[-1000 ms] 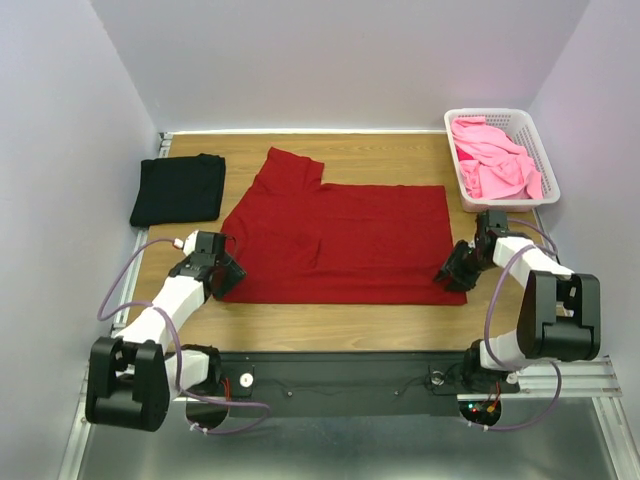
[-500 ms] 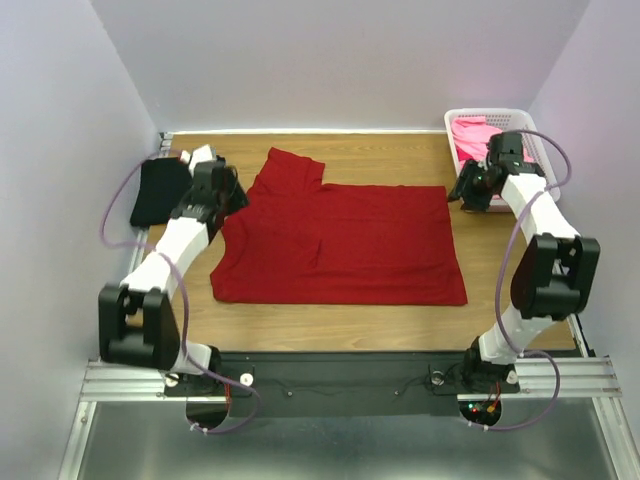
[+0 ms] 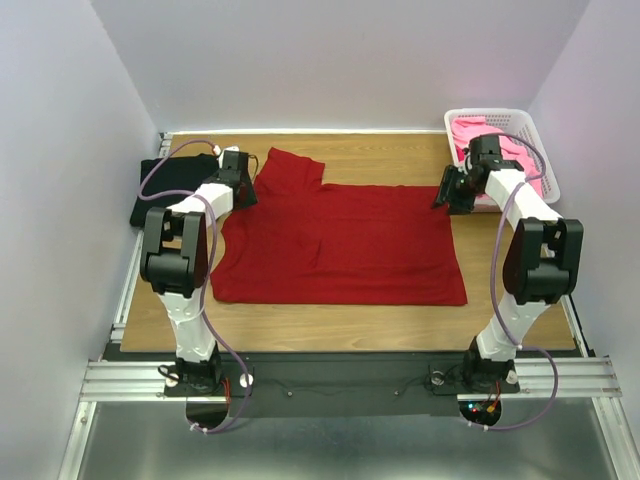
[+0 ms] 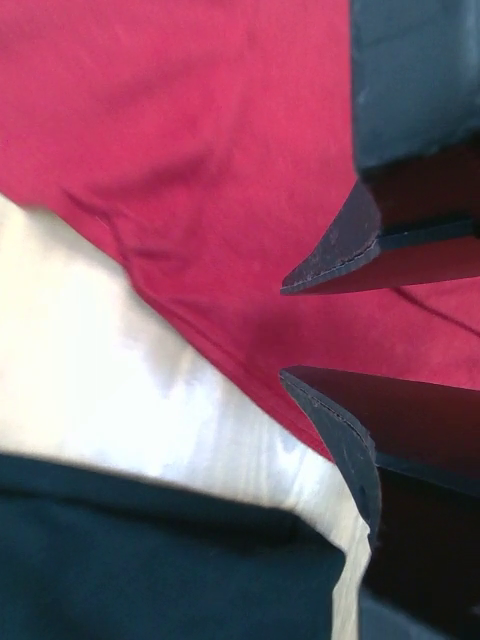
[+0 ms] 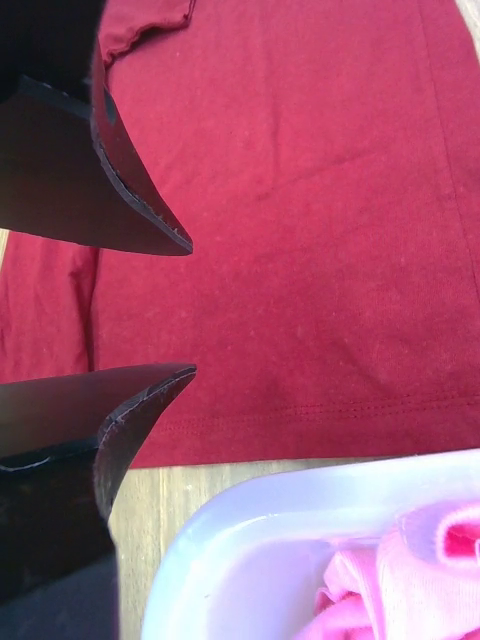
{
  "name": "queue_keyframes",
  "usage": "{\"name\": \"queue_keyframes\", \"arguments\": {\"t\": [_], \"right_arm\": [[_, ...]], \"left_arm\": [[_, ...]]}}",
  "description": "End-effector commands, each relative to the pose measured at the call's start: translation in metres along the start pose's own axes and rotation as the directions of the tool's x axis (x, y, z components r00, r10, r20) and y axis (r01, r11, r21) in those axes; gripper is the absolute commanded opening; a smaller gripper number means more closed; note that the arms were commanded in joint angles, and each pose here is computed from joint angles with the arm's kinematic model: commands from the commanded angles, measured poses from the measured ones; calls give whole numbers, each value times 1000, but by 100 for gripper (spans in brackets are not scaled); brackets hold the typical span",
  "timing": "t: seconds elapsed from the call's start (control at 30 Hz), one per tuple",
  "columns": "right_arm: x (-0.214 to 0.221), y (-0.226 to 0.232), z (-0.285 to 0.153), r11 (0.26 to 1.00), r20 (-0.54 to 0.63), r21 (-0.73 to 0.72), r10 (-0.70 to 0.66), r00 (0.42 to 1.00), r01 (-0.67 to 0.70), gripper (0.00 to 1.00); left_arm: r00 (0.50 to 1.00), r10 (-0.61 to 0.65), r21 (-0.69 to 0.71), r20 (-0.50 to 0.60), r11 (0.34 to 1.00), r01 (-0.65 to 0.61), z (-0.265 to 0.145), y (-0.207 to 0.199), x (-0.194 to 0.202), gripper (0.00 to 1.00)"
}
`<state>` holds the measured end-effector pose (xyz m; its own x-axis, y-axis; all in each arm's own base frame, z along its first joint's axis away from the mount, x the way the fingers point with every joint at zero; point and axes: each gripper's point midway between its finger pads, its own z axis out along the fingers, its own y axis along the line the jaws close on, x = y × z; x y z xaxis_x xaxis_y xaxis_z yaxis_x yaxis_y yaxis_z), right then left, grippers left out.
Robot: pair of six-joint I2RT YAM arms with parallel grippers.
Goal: Fold and stack the t-shirts
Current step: Fold the tshirt
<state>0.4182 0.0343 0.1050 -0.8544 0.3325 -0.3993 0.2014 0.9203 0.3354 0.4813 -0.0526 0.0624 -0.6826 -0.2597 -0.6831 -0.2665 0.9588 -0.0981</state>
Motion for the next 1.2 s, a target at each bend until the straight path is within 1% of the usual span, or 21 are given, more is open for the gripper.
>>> {"name": "queue_keyframes", "arguments": {"t": [0.0, 0.03, 0.1, 0.13, 0.3, 0.37, 0.53, 0.63, 0.8, 0.9, 1.0, 1.07, 1.1, 1.17], "right_arm": [[-13, 0, 2, 999, 33, 1, -49, 998, 49, 53], [-12, -2, 3, 999, 31, 12, -51, 998, 51, 53], [-14, -2, 4, 998, 33, 15, -62, 998, 62, 53], [-17, -2, 5, 997, 48, 19, -74, 996, 73, 53], [-38, -3, 9, 992, 100, 40, -119, 988, 116, 53], [-46, -2, 16, 991, 108, 36, -128, 986, 125, 53], [-73, 12, 20, 979, 155, 27, -203, 967, 201, 53], [-79, 16, 29, 967, 157, 38, -254, 954, 252, 53], [-94, 16, 36, 948, 175, 59, -317, 932, 311, 53], [-96, 30, 44, 924, 176, 54, -381, 908, 378, 53], [-102, 34, 47, 917, 189, 56, -399, 897, 396, 53], [-105, 35, 50, 912, 190, 58, -409, 893, 405, 53], [-107, 36, 50, 906, 194, 57, -421, 886, 419, 53], [-114, 38, 51, 897, 206, 60, -441, 874, 439, 53]], "left_arm": [[998, -51, -40, -22, 998, 50, -1, 17, 8, 45], [997, -64, -68, -38, 996, 61, 1, 28, 16, 45], [995, -89, -88, -44, 993, 85, -3, 36, 22, 45], [994, -93, -106, -60, 991, 87, -4, 43, 33, 45], [991, -116, -119, -69, 987, 107, -17, 51, 44, 45], [989, -115, -117, -89, 988, 105, -19, 52, 53, 45], [991, -106, -154, -84, 984, 92, -29, 64, 56, 45], [991, -118, -187, -69, 977, 104, -35, 76, 51, 45], [986, -145, -230, -87, 966, 122, -39, 96, 60, 47], [985, -150, -235, -82, 964, 127, -41, 100, 61, 49], [989, -145, -219, -42, 967, 133, -46, 96, 45, 52], [990, -137, -197, 10, 971, 136, -51, 90, 22, 55], [992, -125, -181, 33, 975, 129, -55, 83, 12, 58], [993, -76, -145, 92, 985, 89, -61, 71, -16, 60]]}}
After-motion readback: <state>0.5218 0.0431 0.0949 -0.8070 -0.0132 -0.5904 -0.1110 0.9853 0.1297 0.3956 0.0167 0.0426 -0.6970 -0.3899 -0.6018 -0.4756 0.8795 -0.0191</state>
